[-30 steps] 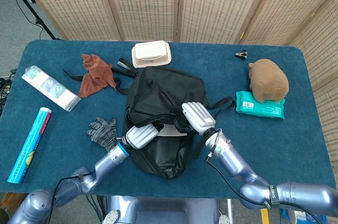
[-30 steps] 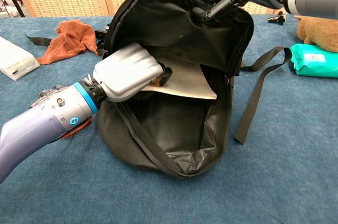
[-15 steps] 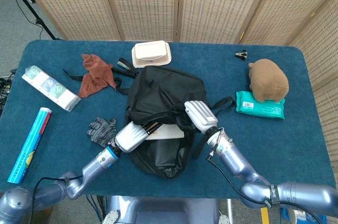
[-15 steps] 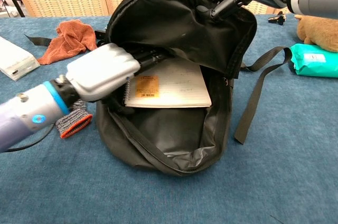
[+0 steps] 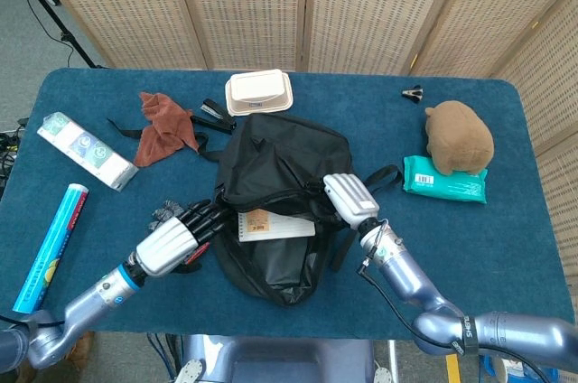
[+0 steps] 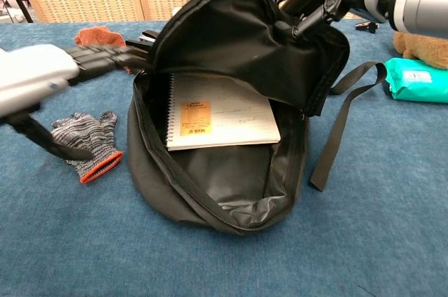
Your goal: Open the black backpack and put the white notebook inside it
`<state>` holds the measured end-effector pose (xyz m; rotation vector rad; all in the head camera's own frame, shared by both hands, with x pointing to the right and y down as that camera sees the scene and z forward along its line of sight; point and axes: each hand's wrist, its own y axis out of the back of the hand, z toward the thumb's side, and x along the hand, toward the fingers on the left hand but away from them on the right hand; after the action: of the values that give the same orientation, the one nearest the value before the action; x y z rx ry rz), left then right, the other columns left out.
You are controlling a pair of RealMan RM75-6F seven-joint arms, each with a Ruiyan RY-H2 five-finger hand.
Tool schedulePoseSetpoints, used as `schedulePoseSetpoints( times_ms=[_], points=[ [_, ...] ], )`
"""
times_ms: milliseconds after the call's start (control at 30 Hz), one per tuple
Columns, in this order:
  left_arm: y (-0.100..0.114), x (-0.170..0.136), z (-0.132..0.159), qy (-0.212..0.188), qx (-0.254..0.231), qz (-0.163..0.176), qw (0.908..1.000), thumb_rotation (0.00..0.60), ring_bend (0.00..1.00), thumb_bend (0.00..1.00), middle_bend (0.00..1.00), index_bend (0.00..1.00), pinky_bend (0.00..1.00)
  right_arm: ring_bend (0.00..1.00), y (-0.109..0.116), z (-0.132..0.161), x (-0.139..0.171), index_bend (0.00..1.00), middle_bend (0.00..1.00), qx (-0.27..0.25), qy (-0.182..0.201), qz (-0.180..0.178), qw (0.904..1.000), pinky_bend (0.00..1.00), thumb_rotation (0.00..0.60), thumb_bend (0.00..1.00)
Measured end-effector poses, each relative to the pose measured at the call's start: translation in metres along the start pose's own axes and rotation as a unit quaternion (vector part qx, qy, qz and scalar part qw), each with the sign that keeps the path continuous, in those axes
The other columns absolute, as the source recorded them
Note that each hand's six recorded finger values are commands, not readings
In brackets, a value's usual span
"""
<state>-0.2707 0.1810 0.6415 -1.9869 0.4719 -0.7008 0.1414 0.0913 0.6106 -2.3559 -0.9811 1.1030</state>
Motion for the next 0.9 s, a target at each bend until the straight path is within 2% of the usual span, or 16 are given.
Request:
schedulePoseSetpoints(
  times_ms=[167,367,400,467,533,567,633,733,900],
  points=[
    [0.019,-0.023,-0.021,0.016,-0.015,0.022,0.9995,0.600,0.00,0.00,0.00,0.00,0.08,0.58,-0.005,-0.009,0.002,0.66,0.62,0.009,-0.004,0.003,1.0000,0.61,0.600,0.61],
    [0.051,-0.048,-0.060,0.062,-0.007,0.061,0.9962,0.600,0.00,0.00,0.00,0.00,0.08,0.56,-0.018,-0.017,0.010,0.66,0.62,0.019,-0.003,0.021,0.9996,0.59,0.600,0.61],
    [0.057,-0.051,-0.066,0.071,-0.005,0.069,0.9951,0.600,0.00,0.00,0.00,0.00,0.08,0.52,-0.021,-0.018,0.012,0.63,0.59,0.019,-0.001,0.026,0.9995,0.53,0.600,0.60],
    [0.063,-0.055,-0.073,0.083,-0.004,0.078,0.9935,0.600,0.00,0.00,0.00,0.00,0.08,0.36,-0.027,-0.017,0.015,0.47,0.45,0.020,0.004,0.036,0.9992,0.35,0.600,0.40],
    [0.070,-0.061,-0.081,0.097,-0.004,0.088,0.9913,0.600,0.00,0.00,0.00,0.00,0.08,0.11,-0.035,-0.015,0.020,0.19,0.18,0.022,0.013,0.051,0.9984,0.15,0.600,0.08],
    [0.073,-0.063,-0.085,0.104,-0.005,0.093,0.9902,0.600,0.00,0.00,0.00,0.00,0.08,0.06,-0.038,-0.014,0.022,0.13,0.11,0.025,0.018,0.061,0.9977,0.11,0.600,0.04],
    [0.080,-0.070,-0.092,0.120,-0.007,0.102,0.9875,0.600,0.00,0.00,0.00,0.00,0.08,0.00,-0.048,-0.012,0.028,0.06,0.02,0.036,0.031,0.089,0.9948,0.04,0.600,0.00],
    [0.087,-0.080,-0.102,0.142,-0.012,0.114,0.9831,0.600,0.00,0.00,0.00,0.00,0.08,0.00,-0.059,-0.011,0.037,0.03,0.00,0.061,0.052,0.126,0.9889,0.00,0.600,0.00],
    [0.095,-0.093,-0.110,0.175,-0.044,0.136,0.9741,0.600,0.00,0.00,0.00,0.00,0.08,0.00,-0.059,-0.006,0.056,0.01,0.00,0.069,0.067,0.143,0.9851,0.00,0.600,0.00]
  ],
)
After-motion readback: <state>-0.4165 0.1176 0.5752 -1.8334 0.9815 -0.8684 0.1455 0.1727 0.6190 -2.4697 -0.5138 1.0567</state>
